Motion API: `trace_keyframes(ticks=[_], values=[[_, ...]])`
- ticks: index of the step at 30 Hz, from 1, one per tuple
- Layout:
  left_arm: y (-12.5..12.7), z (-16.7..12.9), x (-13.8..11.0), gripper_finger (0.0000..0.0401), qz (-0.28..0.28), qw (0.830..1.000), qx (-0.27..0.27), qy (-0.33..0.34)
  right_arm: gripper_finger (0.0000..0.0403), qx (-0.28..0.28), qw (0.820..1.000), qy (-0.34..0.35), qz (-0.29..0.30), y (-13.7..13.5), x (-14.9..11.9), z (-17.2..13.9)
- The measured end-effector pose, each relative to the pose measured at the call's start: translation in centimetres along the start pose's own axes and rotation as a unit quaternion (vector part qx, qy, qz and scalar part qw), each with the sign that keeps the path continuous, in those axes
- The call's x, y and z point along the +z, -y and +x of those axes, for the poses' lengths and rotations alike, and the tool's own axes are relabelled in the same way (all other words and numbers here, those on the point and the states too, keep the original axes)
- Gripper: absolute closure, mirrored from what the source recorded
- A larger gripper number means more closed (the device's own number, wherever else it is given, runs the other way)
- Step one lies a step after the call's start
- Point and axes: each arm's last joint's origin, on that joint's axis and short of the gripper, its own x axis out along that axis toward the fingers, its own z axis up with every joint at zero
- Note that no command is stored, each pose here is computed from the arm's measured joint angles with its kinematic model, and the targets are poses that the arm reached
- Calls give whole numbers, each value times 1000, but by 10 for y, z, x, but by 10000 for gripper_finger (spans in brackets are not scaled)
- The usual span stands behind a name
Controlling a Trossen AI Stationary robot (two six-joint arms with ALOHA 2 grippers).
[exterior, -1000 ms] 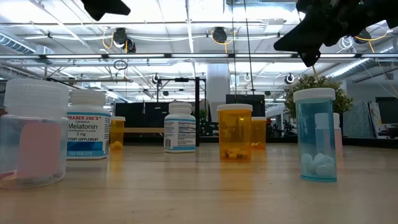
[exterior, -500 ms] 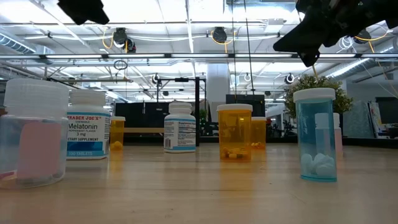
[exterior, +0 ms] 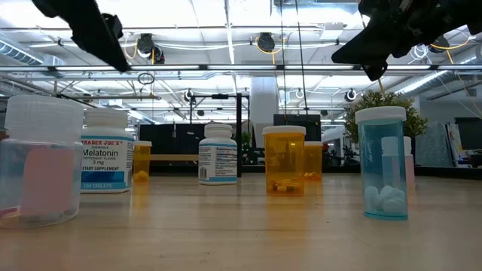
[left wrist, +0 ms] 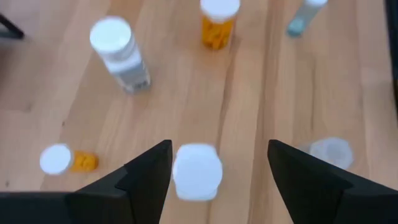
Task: Pick and place medicine bottles onto shelf by color
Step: Put the bottom white pill bottle on the shelf
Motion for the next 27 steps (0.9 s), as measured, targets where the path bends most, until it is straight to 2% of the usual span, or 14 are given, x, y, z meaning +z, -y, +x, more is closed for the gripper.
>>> trace_keyframes(ticks=[5, 10, 14, 19, 22, 27], values=[[4, 4, 15, 135, 8, 998, 31, -57, 403, -1, 1000, -3, -1, 0, -1, 0], [19, 12, 32, 135, 32, 991, 66, -111, 403, -1, 1000, -4, -3, 0, -1, 0], [28, 24, 38, 135, 28, 989, 60, -134, 403, -1, 1000, -5, -16, 0, -1, 0], [32, 34, 34, 135, -7, 985, 47, -168, 403, -2, 1000, -5, -30, 1, -1, 0], [32, 35, 34, 135, -23, 984, 61, -164, 403, -1, 999, -3, -36, 0, 0, 0], [36, 32, 32, 135, -44, 986, 130, -94, 403, -1, 999, -2, -43, 0, 0, 0]])
